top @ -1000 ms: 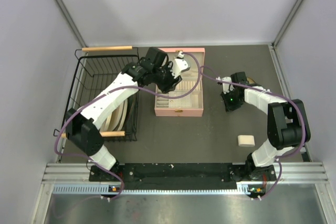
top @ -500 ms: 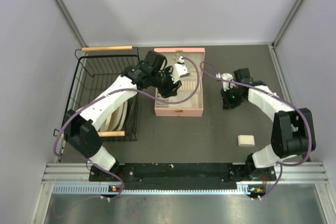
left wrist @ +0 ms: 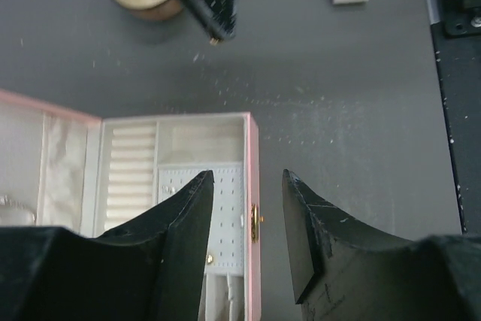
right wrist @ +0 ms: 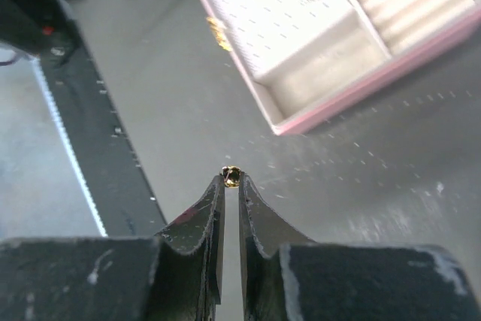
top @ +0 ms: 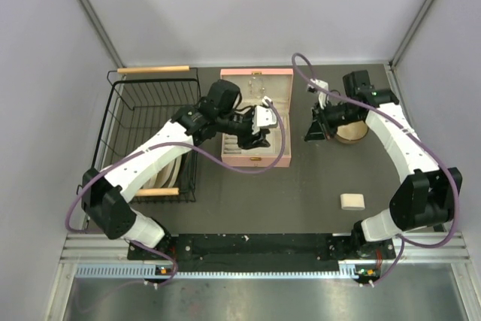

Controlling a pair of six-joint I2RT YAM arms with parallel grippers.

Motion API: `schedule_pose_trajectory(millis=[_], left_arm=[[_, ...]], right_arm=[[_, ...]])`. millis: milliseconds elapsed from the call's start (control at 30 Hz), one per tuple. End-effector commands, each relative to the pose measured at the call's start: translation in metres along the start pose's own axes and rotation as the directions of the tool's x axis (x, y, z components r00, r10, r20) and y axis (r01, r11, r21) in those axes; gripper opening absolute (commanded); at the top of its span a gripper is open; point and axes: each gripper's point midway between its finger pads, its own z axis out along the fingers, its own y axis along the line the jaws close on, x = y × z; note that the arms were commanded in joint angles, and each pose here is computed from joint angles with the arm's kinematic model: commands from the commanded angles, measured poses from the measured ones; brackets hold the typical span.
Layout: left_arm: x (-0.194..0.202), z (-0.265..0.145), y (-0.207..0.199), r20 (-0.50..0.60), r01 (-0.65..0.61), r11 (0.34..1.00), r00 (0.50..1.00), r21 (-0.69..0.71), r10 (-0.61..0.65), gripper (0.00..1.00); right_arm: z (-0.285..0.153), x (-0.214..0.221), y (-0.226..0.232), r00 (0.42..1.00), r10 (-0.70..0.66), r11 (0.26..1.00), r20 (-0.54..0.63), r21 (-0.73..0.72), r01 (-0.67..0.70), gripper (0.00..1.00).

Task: Organize the mixed jewelry

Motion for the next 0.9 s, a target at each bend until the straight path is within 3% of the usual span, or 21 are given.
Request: schedule_pose_trajectory(millis=[0, 267, 600, 800, 867], left_arm=[[-0.045, 0.0, -0.01, 0.144, -0.189, 0.982, 0.972, 0.004, 0.187, 0.47], [-0.055, 0.016, -0.016, 0.117, -0.161, 0.985, 0.979, -0.059, 0.167, 0.47], [-0.052, 0.001, 0.014, 0.005, -0.038, 0.951, 0.999, -0.307, 0.041, 0.48], [-0.057, -0.038, 0.032, -0.076, -0.117, 0.887, 0.993, -0.446, 0.092, 0.47], [-0.068, -0.052, 0.036, -0.094, -0.201, 0.858, 0.98, -0.473, 0.177, 0.47]], right_arm=[[-0.02, -0.023, 0.059, 0.996, -0.039, 0.968, 0.075, -0.243, 0.056, 0.06], [-0.03, -0.035, 0.086, 0.994, 0.005, 0.922, 0.113, -0.386, 0.04, 0.07], [-0.038, -0.059, 0.097, 0.985, 0.036, 0.891, 0.167, -0.452, 0.044, 0.07], [-0.04, -0.067, 0.097, 0.983, 0.051, 0.885, 0.176, -0.464, 0.037, 0.07], [-0.043, -0.073, 0.098, 0.981, 0.067, 0.879, 0.181, -0.476, 0.028, 0.07]])
